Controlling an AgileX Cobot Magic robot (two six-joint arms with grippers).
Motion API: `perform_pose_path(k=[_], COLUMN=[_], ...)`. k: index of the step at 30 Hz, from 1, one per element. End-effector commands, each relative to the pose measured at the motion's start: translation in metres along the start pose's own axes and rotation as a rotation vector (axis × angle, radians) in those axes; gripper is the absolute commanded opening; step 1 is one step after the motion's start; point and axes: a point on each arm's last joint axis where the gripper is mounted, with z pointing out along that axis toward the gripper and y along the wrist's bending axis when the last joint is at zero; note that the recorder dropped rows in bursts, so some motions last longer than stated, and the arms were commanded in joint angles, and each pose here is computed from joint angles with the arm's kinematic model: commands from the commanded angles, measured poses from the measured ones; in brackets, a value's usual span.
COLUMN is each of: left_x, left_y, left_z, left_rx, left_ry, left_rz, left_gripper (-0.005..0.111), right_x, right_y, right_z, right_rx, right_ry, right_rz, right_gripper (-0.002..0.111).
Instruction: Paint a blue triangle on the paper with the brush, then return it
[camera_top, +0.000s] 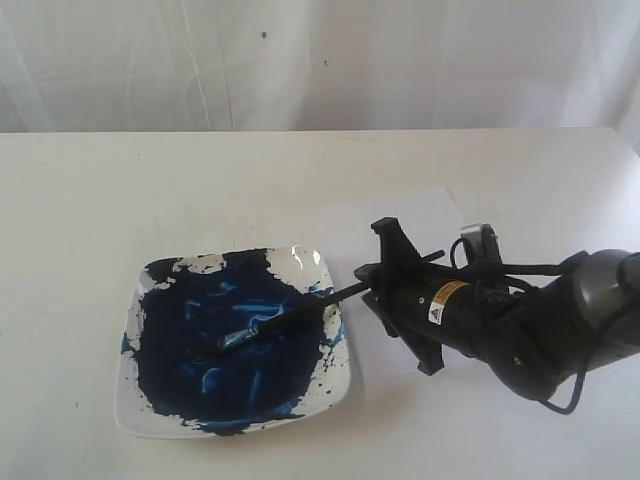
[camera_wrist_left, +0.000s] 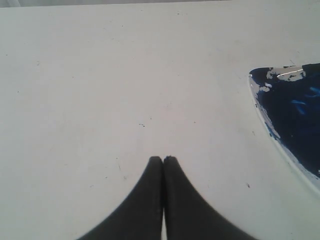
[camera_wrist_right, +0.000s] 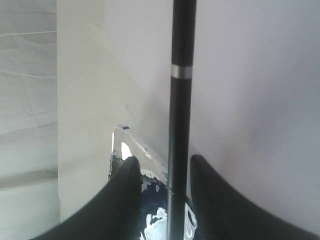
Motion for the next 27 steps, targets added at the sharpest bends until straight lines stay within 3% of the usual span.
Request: perform_pose_path(k=[1, 27], left_x=[0.001, 0.001], left_y=[0.0, 0.0], left_z=[0.0, 0.0], left_rx=[0.001, 0.001], left_ry=[-0.004, -0.004], left_rz=[-0.011, -0.011], left_gripper=[0.0, 0.0], right_x=[0.0, -0.001], right_y=[0.003, -0.003], right_z=[0.006, 0.03], right_rx=[-0.03, -0.025], right_ry=[-0.001, 0.001], right_rz=[0.003, 0.006], right_gripper=[0.032, 0.032])
